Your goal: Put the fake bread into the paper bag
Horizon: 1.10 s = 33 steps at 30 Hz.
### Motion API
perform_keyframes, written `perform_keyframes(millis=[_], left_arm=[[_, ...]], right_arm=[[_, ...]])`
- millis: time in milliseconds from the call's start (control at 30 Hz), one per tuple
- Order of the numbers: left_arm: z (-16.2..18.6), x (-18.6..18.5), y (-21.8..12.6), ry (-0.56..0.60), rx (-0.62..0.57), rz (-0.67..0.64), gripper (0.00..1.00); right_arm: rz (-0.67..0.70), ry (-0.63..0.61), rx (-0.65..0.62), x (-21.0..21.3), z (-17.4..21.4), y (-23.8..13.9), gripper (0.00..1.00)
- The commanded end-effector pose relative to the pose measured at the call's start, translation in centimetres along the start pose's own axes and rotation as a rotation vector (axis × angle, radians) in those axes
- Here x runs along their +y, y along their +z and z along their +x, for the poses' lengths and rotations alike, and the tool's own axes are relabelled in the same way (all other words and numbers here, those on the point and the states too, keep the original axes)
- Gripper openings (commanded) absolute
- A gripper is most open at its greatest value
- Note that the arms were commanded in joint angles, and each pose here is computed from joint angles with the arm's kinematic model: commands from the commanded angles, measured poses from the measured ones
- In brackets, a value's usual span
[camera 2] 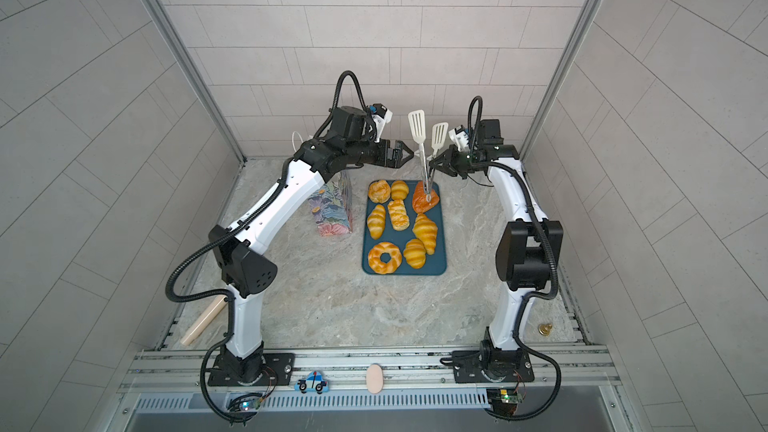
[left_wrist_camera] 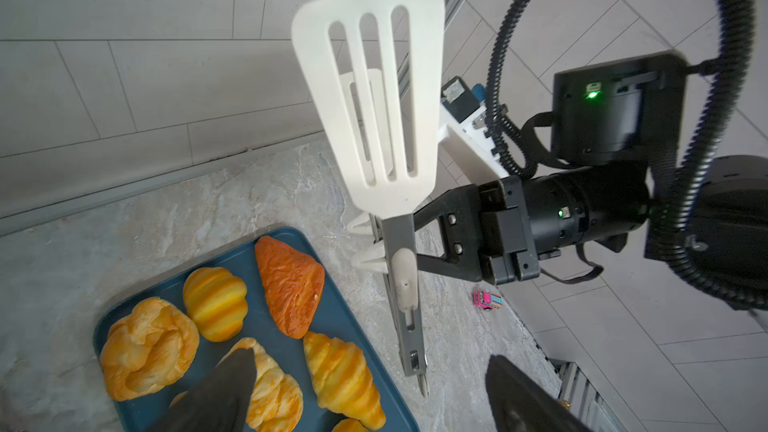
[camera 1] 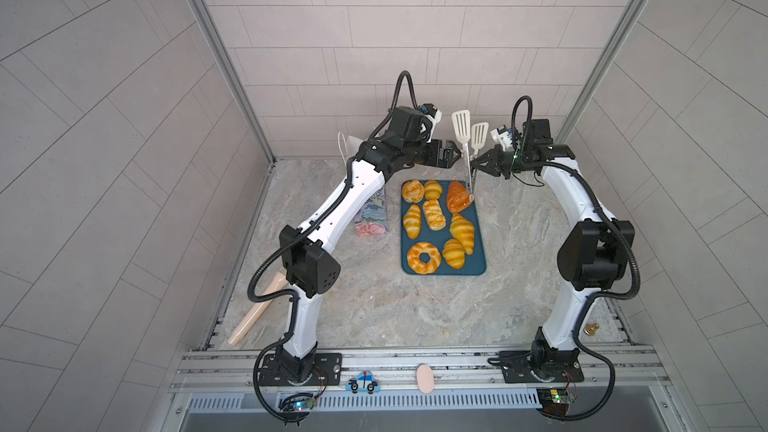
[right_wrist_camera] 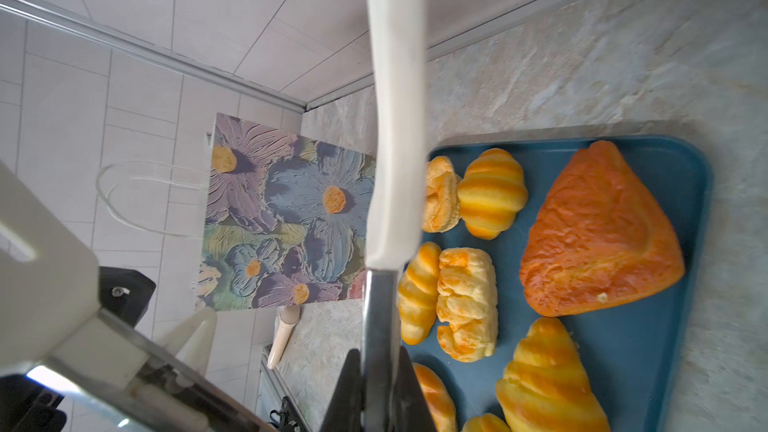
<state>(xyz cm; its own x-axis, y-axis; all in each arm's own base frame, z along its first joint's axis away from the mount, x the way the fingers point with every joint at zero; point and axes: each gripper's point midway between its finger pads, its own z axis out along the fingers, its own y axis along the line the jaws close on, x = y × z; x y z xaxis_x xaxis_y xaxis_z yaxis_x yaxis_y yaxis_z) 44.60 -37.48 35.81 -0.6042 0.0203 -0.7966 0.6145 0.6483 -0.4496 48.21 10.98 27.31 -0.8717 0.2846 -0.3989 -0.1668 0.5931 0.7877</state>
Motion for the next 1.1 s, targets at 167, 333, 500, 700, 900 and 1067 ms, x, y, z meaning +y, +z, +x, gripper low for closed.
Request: perform_keyframes(millis=[167, 333, 500, 700, 900, 1067], left_arm=[[-2.5, -1.3, 1.5, -0.074, -0.064, 0.161, 0.81], [-2.8, -1.5, 1.6, -0.081, -0.074, 0.173, 0.77], [-3.3, -1.7, 1.0, -0.076, -0.088, 0.166, 0.74], [-3.4, -2.0, 0.1, -0.061, -0.097, 0.138, 0.73], [-2.8, -3.1, 0.9, -0.058, -0.085, 0.168, 0.71], [-2.8, -3.3, 1.4, -0.057, -0.086, 0.190, 0.70]], right_arm=[[-0.179, -0.056, 0.045, 4.5, 0.6, -1.3, 0.00], [-0.211, -0.059, 0.060, 5.1, 0.8, -1.4, 0.00], [-0.219, -0.064, 0.073, 5.4, 1.1, -1.7, 0.01], [-0.225, -0.065, 0.079, 5.4, 1.3, -1.7, 0.01], [-0.241, -0.079, 0.090, 5.8, 1.7, -2.0, 0.01], [-0.257, -0.069, 0.098, 5.7, 1.9, -2.2, 0.01]])
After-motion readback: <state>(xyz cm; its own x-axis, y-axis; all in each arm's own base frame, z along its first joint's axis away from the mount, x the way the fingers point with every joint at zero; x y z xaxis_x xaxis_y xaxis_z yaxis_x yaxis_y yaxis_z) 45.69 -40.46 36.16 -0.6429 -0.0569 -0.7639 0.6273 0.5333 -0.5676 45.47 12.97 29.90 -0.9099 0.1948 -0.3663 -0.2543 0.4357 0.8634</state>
